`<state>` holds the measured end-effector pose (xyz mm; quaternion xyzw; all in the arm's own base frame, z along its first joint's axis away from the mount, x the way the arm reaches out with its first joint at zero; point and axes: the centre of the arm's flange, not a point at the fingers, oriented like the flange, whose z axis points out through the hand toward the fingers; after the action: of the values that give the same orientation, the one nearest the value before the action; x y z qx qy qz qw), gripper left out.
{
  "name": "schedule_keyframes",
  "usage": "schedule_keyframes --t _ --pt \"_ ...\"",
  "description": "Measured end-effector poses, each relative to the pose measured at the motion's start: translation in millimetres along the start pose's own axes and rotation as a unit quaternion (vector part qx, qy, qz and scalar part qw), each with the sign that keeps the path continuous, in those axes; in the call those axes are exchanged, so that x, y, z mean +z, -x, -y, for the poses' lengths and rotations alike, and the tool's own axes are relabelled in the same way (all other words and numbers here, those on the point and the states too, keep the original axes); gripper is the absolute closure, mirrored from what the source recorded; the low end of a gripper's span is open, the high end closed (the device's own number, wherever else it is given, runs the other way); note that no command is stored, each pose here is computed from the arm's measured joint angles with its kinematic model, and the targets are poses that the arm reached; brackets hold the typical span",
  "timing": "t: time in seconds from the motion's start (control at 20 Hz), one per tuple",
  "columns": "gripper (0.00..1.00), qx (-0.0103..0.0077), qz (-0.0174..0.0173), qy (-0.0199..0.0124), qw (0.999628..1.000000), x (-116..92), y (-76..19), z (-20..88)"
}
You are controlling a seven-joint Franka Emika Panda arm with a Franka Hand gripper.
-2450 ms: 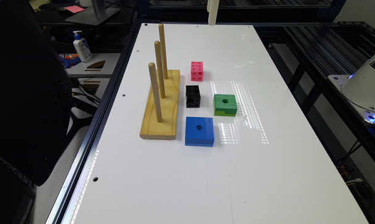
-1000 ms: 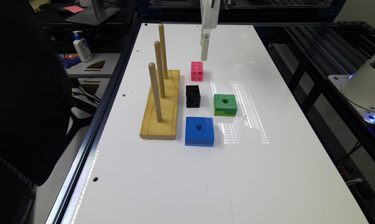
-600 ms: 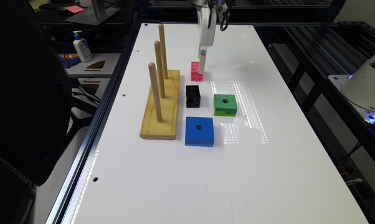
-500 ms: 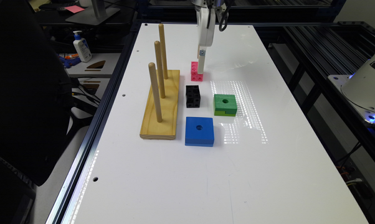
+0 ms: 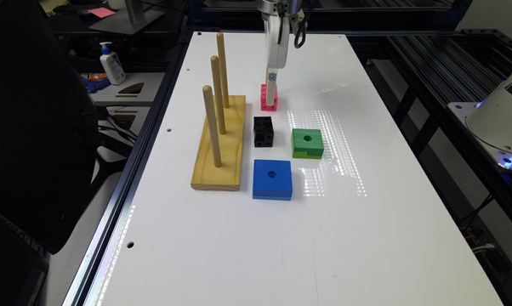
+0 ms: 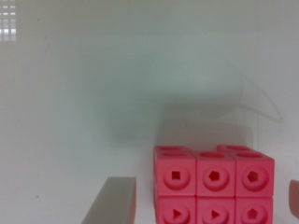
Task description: Pick up pink block.
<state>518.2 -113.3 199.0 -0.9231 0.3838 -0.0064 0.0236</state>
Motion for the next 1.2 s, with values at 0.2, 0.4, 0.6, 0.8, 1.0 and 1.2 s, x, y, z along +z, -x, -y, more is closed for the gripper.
schedule_keyframes --t 0.2,0.4,0.6,0.8,1.0,1.2 --pt "0.0 0.0008 0.0036 -0.0001 0.999993 17.6 0.7 -0.8" --pt "0.0 0.001 0.0006 -0.0032 0.999994 27.4 -0.6 -0.2" --pt "1.0 0.0013 0.0005 -0.0032 0.999994 27.2 -0.8 -0.6" --pt "1.0 0.0013 0.0005 -0.0032 0.999994 27.2 -0.8 -0.6" --pt "1.0 0.0014 0.0008 -0.003 0.999994 27.2 -0.8 -0.7" --pt "1.0 0.0014 -0.0009 -0.0037 0.999992 24.2 -1.4 -0.4"
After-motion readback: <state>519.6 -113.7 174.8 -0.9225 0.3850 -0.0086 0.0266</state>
